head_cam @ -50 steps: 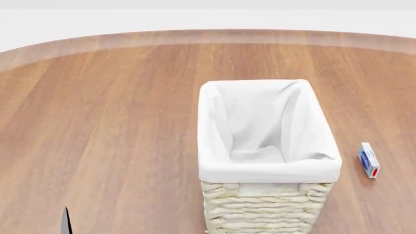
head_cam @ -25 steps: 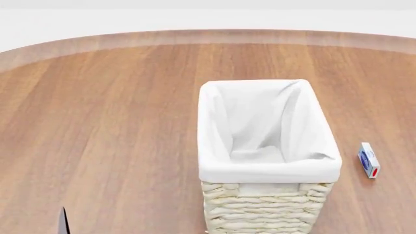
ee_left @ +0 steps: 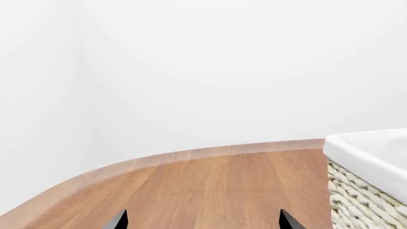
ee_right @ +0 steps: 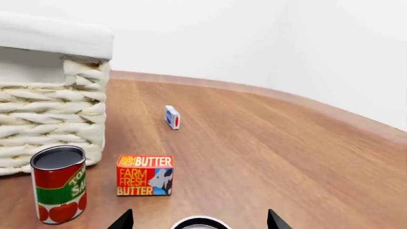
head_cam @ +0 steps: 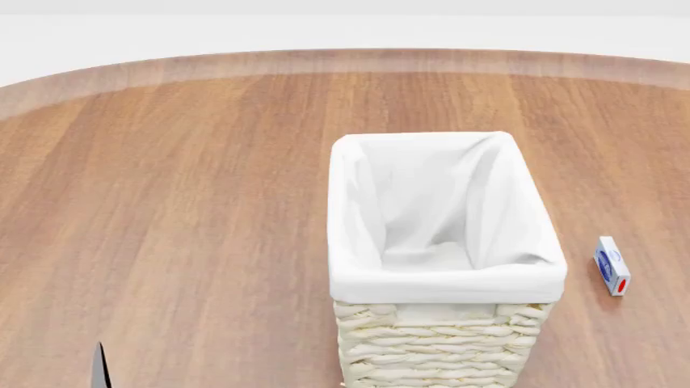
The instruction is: Pick up the alphabet soup and put it in the basket.
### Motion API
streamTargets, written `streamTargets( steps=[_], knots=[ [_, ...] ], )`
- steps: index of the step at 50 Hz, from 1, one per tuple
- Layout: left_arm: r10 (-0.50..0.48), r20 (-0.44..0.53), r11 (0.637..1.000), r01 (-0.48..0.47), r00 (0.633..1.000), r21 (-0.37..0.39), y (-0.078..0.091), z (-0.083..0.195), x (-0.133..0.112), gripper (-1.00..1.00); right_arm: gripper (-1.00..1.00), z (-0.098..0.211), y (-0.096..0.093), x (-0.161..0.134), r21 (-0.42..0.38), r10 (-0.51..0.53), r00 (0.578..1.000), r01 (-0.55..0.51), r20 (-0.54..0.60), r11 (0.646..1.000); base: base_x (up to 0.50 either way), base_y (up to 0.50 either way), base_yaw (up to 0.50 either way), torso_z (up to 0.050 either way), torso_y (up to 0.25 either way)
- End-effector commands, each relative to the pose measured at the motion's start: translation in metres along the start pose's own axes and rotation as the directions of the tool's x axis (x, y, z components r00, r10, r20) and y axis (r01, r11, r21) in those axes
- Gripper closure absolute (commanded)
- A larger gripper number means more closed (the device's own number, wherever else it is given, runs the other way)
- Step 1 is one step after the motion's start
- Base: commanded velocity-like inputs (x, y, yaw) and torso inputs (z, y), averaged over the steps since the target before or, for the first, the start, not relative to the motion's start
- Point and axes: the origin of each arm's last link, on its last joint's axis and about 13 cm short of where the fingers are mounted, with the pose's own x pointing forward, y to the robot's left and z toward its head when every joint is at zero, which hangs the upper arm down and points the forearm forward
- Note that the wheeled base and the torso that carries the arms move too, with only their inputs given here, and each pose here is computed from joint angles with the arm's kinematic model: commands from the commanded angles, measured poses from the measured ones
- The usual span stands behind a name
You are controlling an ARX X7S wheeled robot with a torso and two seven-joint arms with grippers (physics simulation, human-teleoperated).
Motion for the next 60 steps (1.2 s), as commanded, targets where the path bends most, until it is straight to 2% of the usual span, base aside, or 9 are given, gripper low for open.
streamTargets(
  steps=[1,13,17,20,22,25,37,59,60],
  knots=[
    [0.002,-0.002,1.0,-0.002,1.0,0.001,0.001,0.001,0.0,-1.0,-1.0,-0.004,0.002,0.003,0.015,-0.014,1.0,0.014,-0.013,1.0,0.0,0.0,0.0,0.0,0.0],
    [0.005,-0.001,1.0,-0.005,1.0,0.0,0.001,0.002,0.0,-1.0,-1.0,-0.023,0.007,0.005,0.026,-0.022,0.999,0.024,-0.041,0.999,0.0,0.0,0.0,0.0,0.0],
    [0.005,-0.001,1.0,-0.005,1.0,0.0,0.001,0.001,0.0,-1.0,-1.0,-0.019,0.006,0.005,0.025,-0.025,0.998,0.027,-0.05,0.999,0.0,0.0,0.0,0.0,0.0],
    [0.004,-0.002,1.0,-0.004,1.0,0.0,0.001,0.0,0.0,-1.0,-1.0,-0.03,0.008,0.005,0.024,-0.03,0.998,0.032,-0.06,0.999,0.0,0.0,0.0,0.0,0.0],
    [0.003,-0.001,1.0,-0.003,1.0,0.0,0.001,0.001,0.0,-1.0,-1.0,-0.023,0.006,0.005,0.022,-0.033,0.997,0.035,-0.064,0.999,0.0,0.0,0.0,0.0,0.0],
    [0.004,-0.003,1.0,-0.004,1.0,-0.001,0.001,0.0,-0.001,-1.0,-1.0,-0.035,0.007,0.006,0.018,-0.045,0.996,0.046,-0.074,0.999,0.0,0.0,0.0,0.0,0.0],
    [0.003,-0.003,1.0,-0.003,1.0,-0.002,0.001,0.0,-0.001,-1.0,-1.0,-0.03,0.006,0.014,0.022,-0.069,0.994,0.071,-0.082,0.997,0.0,0.0,0.0,0.0,0.0],
    [0.006,-0.003,1.0,-0.006,1.0,-0.003,0.002,-0.001,-0.001,-1.0,-1.0,-0.047,0.014,0.021,0.041,-0.072,0.994,0.076,-0.085,0.996,0.0,0.0,0.0,0.0,0.0],
    [0.006,-0.004,1.0,-0.006,1.0,-0.003,0.002,-0.001,-0.001,-1.0,1.0,-0.047,0.015,0.021,0.037,-0.074,0.994,0.077,-0.083,0.996,0.0,0.0,0.0,0.0,0.0]
  ],
)
